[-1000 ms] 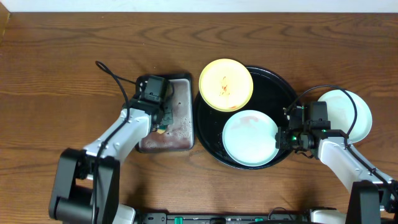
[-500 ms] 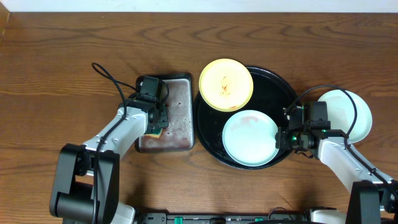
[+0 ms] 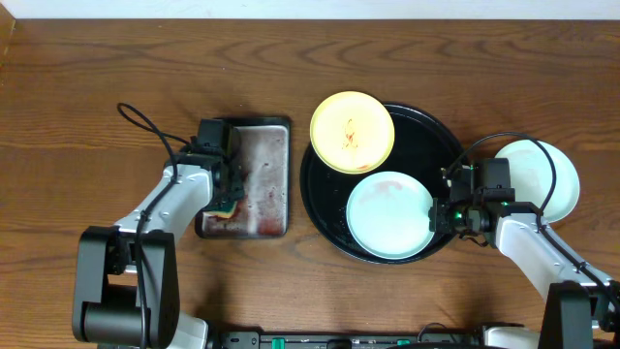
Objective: Clean dirty plates on tray and stack at the side
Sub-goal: 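Return the green sponge to the soapy tray with the left gripper, then lift the mint plate with the right gripper and stack it on the right plate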
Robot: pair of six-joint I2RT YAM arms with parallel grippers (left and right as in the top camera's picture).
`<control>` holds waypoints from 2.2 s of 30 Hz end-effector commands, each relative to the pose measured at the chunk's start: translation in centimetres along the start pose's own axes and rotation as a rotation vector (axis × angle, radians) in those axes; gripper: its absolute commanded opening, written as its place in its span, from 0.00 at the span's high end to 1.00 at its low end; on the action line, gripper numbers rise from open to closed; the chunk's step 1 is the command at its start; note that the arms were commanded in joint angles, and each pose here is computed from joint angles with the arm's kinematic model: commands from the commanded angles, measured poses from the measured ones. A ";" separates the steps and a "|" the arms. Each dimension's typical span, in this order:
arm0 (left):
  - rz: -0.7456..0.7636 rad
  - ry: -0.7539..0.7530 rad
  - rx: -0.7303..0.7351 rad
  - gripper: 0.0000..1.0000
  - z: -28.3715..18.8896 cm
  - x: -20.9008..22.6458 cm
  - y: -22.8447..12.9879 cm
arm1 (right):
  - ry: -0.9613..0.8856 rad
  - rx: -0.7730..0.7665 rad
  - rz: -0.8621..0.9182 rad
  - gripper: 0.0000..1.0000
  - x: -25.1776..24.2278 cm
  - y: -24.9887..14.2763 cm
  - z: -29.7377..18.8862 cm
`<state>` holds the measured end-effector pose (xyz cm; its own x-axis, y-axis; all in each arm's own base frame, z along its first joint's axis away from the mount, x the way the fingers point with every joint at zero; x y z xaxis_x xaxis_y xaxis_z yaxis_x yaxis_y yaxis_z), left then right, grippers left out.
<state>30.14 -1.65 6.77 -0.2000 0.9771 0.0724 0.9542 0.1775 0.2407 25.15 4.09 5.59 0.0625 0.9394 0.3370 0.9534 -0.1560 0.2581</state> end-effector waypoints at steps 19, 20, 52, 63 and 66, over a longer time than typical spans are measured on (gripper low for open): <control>0.112 -0.378 -0.155 0.40 -6.1 -3.2 1.2 | -0.010 0.036 -0.004 0.99 0.0 -0.9 0.6; 0.103 -0.379 -0.156 0.38 -6.4 -3.1 1.1 | -0.010 0.036 -0.004 0.99 0.0 -0.9 0.6; 0.068 -0.336 0.036 0.35 -6.5 -2.1 -2.6 | -0.471 -0.490 -0.249 0.99 2.9 4.9 -12.0; 0.068 -0.337 0.034 0.36 -6.5 -2.1 -2.6 | -0.795 -0.642 -0.657 0.99 9.2 5.0 -15.5; 0.068 -0.338 0.028 0.35 -6.5 -2.1 -2.4 | -0.831 -0.682 -0.770 0.99 11.4 4.4 -15.8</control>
<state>26.90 -4.91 12.48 -0.0473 0.9720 -0.2300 0.9688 0.1007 0.2264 25.86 8.75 22.47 -0.0789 0.8420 -0.5336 0.5586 0.4807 0.6759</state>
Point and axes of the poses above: each gripper's point midway between its finger pads, its own z axis out along the fingers, its own x axis along the line the jaws close on, y = z × x, the point moved 6 cm from there along -z, back along the fingers, and after that the axes turned 4 degrees about z, right-handed, at the moved point
